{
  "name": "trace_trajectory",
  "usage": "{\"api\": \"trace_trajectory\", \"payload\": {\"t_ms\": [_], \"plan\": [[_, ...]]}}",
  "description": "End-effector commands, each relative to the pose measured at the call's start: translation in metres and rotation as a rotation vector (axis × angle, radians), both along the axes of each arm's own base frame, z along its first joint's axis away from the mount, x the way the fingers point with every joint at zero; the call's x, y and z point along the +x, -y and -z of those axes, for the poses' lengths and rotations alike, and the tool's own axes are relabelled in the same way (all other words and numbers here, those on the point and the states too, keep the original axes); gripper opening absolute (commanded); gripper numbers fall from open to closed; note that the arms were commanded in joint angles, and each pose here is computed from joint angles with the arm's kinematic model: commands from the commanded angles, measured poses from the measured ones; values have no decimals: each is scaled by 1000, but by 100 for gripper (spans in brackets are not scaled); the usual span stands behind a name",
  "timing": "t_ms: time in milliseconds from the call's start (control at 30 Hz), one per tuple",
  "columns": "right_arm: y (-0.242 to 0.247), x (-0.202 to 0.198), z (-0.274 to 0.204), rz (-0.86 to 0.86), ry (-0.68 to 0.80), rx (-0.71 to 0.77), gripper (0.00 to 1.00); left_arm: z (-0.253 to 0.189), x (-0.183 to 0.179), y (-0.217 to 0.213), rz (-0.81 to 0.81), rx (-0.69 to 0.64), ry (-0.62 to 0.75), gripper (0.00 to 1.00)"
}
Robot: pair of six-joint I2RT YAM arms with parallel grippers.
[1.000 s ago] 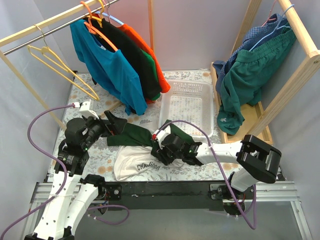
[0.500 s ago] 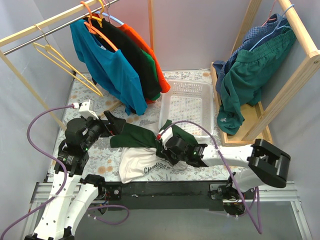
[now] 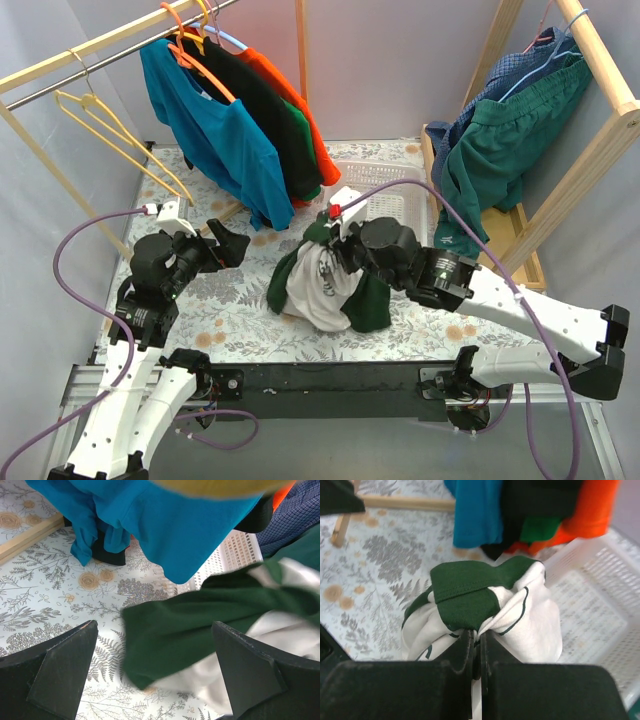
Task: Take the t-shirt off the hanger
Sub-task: Pick up the T-shirt from the center of the board, then place the T-shirt in the bin.
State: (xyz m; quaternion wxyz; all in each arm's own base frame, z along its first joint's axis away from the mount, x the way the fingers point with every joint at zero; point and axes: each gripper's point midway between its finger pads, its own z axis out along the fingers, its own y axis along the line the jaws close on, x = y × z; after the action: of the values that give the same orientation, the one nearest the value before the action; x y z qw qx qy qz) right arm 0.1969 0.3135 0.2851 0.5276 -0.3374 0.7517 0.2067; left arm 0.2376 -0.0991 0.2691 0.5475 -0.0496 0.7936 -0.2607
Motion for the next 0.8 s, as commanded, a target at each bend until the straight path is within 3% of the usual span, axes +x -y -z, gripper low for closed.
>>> {"api": "trace_trajectory", "payload": {"t_ms": [0, 300, 467, 600, 767], "plan": [[30, 26, -87, 132, 221, 39, 1, -15, -1, -4, -12, 12, 31, 98], [71, 67, -208, 330, 500, 70, 1, -17, -1, -4, -15, 9, 28, 98], [90, 95, -247, 399, 583, 84, 1, -17, 0, -3, -10, 16, 26, 98], [103, 119, -261, 417, 620, 96, 1, -20, 1, -4, -13, 22, 34, 98], [108, 154, -223, 433, 559, 65, 1, -17, 4, -4, -15, 29, 20, 98]]}}
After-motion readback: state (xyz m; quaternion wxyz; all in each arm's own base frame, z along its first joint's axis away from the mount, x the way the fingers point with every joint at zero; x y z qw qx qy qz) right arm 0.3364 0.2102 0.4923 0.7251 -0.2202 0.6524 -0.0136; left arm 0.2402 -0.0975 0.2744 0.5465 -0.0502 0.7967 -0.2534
